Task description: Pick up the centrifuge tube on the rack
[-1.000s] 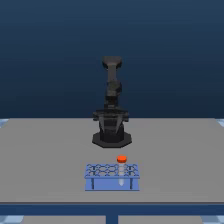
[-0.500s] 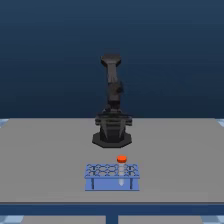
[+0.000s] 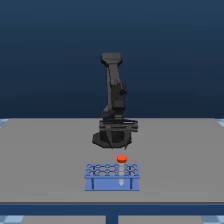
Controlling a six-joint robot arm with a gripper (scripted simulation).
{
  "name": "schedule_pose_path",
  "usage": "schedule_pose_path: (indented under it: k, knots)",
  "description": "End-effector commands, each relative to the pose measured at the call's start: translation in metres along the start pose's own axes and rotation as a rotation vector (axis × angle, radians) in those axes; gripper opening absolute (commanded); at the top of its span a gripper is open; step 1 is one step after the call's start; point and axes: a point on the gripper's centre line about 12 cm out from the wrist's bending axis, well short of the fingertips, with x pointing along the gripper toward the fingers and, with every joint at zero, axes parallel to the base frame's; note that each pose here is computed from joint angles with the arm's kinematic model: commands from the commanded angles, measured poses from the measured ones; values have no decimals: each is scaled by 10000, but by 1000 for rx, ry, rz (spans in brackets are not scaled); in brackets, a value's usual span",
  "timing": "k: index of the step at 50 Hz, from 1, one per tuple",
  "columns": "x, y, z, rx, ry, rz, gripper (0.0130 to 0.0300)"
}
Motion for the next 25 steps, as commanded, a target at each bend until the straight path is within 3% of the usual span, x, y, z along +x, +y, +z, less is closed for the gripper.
schedule_pose_path:
  k: [1,25]
  knots:
    - [62,40,32,-13,9,7,300]
    - [226,103,97,-10,32,12,300]
